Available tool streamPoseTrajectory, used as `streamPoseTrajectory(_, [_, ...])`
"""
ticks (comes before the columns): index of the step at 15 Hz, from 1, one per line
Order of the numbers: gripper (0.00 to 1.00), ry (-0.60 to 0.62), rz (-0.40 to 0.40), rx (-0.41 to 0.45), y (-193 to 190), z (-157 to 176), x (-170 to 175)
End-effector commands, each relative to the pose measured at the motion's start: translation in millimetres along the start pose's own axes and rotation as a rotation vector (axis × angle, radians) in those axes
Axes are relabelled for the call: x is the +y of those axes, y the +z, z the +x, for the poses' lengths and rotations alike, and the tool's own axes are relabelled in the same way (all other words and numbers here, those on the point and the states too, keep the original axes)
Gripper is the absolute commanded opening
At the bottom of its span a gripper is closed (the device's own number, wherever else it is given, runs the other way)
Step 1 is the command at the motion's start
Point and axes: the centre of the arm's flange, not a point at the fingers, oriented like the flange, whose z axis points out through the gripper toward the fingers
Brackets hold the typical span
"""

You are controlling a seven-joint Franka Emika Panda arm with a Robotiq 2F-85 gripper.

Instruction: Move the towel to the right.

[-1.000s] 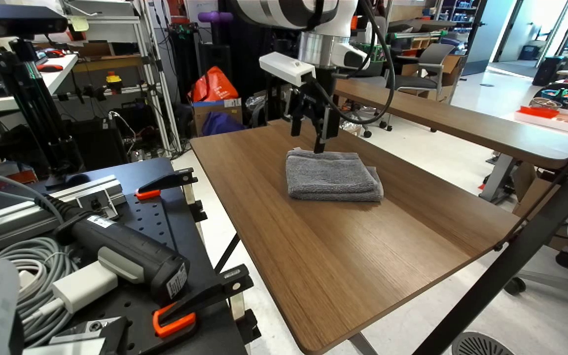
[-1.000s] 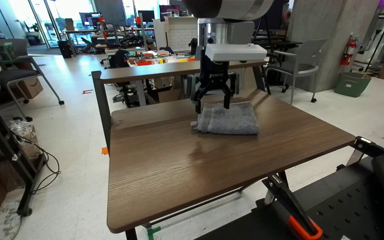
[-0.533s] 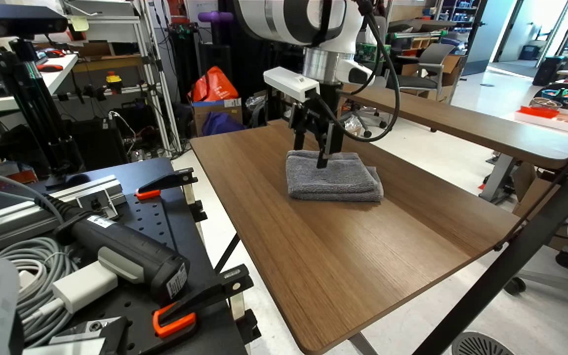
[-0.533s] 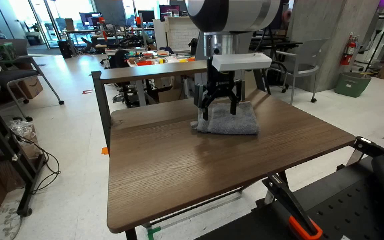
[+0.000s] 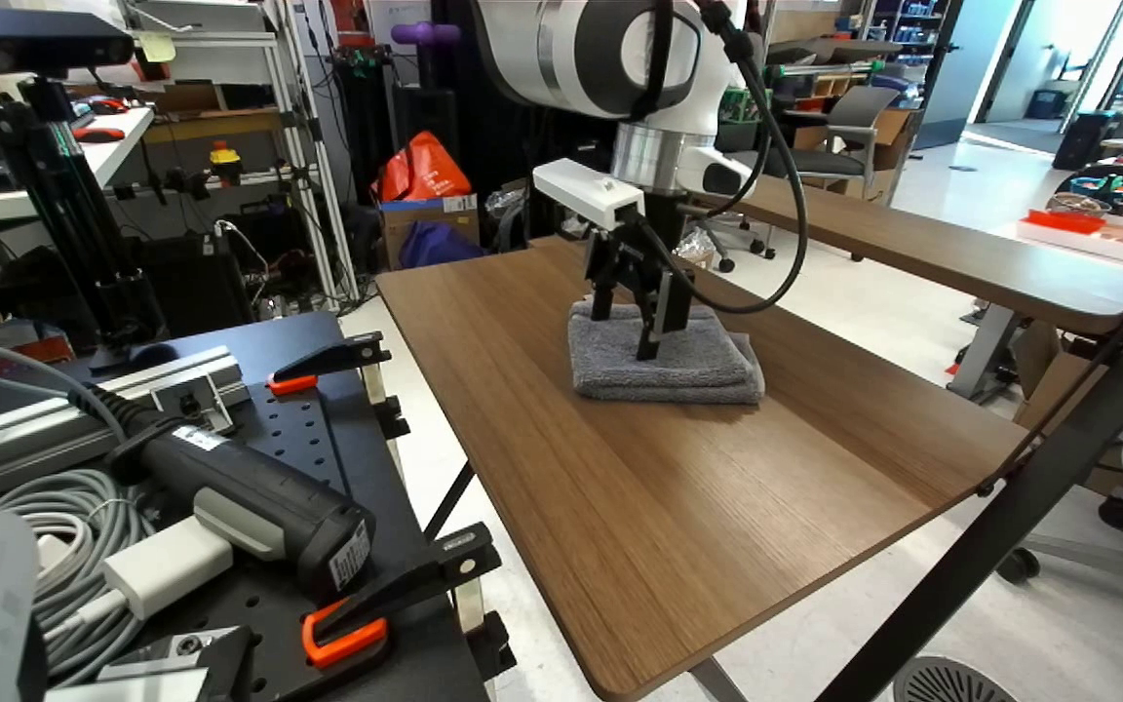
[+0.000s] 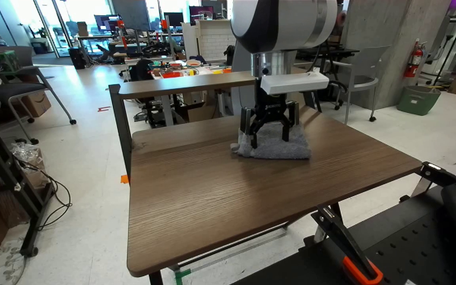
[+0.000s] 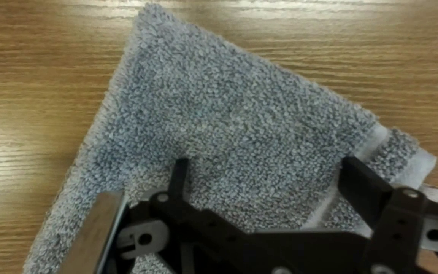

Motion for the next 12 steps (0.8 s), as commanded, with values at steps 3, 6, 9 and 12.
streamPoseTrajectory(3, [1.0, 0.04, -0.025, 0.004, 9, -4, 28])
streamPoseTrajectory(6, [1.0, 0.07, -0.019, 0.007, 12, -12, 46])
streamPoseTrajectory(9, [1.0, 0.107, -0.014, 0.01, 14, -22, 65])
streamPoseTrajectory(12, [1.0, 0.147, -0.01, 0.018, 14, -35, 84])
